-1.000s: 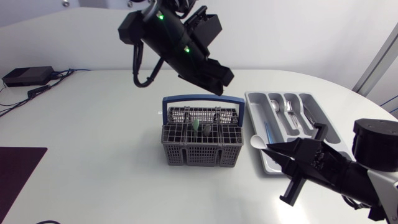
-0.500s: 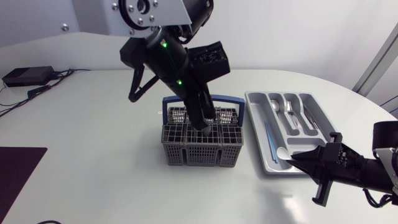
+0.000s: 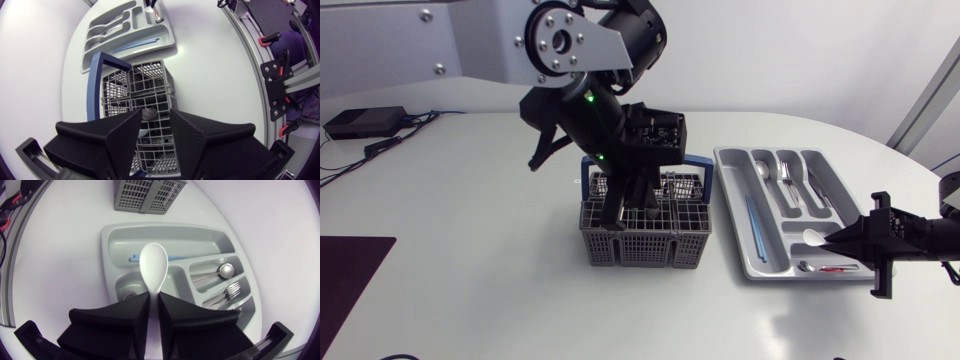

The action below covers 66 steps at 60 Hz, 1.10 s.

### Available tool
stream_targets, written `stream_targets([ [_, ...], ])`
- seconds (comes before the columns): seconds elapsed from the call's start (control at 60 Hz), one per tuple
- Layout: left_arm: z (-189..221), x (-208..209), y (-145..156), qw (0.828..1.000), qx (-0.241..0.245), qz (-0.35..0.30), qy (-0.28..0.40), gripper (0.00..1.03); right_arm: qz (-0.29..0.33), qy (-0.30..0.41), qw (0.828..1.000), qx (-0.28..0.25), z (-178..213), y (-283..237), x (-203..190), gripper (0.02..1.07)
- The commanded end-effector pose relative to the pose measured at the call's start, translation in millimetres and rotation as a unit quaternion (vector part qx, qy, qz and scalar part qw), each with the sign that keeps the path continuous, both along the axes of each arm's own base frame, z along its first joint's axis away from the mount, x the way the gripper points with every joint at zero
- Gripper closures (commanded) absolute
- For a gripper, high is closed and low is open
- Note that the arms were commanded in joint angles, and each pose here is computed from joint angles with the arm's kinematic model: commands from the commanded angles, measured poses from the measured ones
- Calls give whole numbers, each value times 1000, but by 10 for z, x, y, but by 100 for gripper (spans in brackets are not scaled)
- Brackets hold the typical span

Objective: Unload the cutlery basket into the drawer organizer.

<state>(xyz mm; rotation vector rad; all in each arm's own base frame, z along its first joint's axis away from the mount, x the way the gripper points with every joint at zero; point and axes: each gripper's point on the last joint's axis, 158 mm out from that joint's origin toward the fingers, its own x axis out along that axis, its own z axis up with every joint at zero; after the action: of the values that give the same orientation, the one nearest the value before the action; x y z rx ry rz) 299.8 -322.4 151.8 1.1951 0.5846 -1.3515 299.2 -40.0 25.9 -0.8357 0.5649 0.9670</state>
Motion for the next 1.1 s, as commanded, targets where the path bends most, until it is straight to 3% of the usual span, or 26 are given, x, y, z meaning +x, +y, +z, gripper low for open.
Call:
stream_targets([
  [0.0,-75,-44,21,999,18,-33,-10,63,43,3,999,-28,-136,-75,-43,101],
  [0.233,-219,-85,23,995,55,-78,-23,63,70,29,994,-83,-366,-241,-57,100],
  [0.317,-235,-95,18,994,62,-89,-29,63,73,27,993,-91,-377,-247,-39,94],
  [0.417,-288,-134,12,991,76,-109,-29,63,72,13,992,-105,-373,-262,4,74],
  [0.55,-355,-120,24,987,94,-127,-34,63,68,-6,992,-111,-241,-252,34,64],
  [0.867,-456,41,-1,979,131,-147,-60,63,58,-54,992,-97,85,18,-131,54],
  [1.083,-411,127,-18,979,137,-138,-67,63,9,-49,998,-35,335,330,-167,47],
])
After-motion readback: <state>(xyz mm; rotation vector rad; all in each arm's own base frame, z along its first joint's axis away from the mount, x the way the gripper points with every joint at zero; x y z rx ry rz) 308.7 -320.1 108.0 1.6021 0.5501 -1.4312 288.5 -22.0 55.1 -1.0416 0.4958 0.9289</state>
